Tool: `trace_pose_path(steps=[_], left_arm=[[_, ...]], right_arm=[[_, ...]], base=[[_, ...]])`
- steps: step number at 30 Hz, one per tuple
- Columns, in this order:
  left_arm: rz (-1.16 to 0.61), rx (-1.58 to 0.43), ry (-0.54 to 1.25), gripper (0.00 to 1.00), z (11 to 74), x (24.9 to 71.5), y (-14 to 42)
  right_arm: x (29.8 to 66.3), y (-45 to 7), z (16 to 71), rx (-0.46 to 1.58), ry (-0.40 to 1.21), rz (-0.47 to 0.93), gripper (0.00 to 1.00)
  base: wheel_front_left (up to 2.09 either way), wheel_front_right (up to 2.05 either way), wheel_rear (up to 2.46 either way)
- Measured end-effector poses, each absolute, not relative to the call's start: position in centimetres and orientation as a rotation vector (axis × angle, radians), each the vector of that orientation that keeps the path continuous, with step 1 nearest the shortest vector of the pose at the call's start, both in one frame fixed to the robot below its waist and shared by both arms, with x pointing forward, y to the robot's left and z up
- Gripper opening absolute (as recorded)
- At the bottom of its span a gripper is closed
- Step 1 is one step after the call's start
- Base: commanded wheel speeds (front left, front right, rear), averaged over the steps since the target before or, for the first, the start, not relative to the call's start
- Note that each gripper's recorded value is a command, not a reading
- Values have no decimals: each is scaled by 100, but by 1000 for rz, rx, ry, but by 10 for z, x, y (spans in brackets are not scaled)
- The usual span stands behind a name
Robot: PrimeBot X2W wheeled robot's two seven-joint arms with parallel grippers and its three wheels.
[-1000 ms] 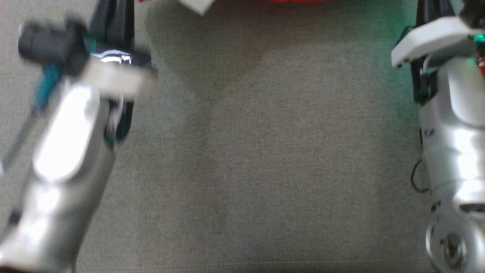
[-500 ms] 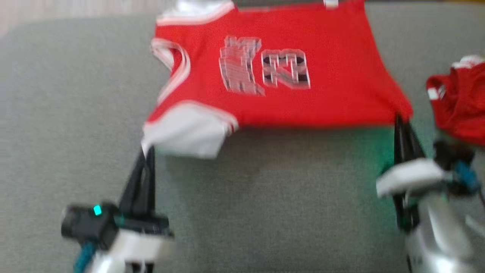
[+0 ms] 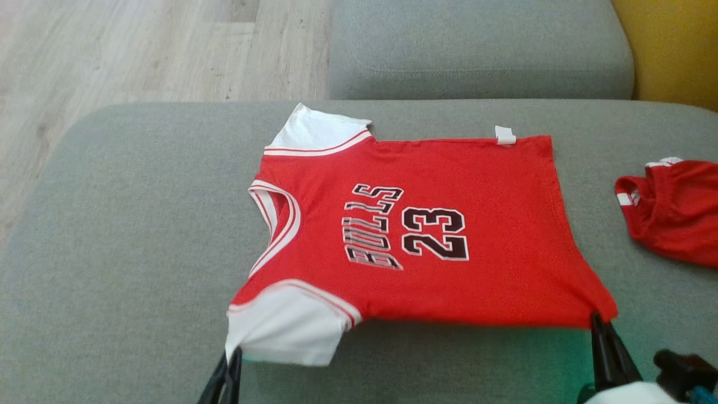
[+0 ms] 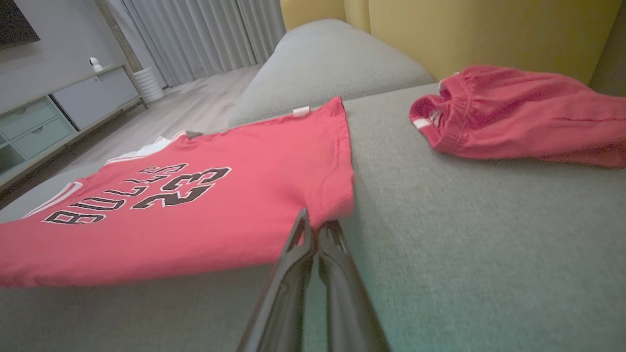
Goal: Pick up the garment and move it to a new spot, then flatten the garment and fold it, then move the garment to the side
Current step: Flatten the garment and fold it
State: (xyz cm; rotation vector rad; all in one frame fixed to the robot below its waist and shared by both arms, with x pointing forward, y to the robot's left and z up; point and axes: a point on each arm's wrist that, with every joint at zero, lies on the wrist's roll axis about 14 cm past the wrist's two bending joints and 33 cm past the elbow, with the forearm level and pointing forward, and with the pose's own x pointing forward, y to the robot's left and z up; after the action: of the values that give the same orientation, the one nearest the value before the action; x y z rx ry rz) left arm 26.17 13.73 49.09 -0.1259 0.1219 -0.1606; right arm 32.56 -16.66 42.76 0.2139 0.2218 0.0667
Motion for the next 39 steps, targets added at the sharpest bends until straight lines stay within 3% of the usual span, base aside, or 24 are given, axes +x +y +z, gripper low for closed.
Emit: trace_pose_path(steps=[12, 28, 39], left_arm=[[-199, -149, 244, 0, 462, 265, 127], [-361, -9, 183, 0, 482, 367, 112], [-389, 50, 103, 0, 501, 435, 110]], right_arm=[[308, -172, 394, 247, 395, 37, 0], [365, -178, 397, 315, 407, 0, 0], [405, -158, 404, 345, 419, 57, 0]], base=[[0, 0, 0], [0, 0, 0], [0, 0, 0]])
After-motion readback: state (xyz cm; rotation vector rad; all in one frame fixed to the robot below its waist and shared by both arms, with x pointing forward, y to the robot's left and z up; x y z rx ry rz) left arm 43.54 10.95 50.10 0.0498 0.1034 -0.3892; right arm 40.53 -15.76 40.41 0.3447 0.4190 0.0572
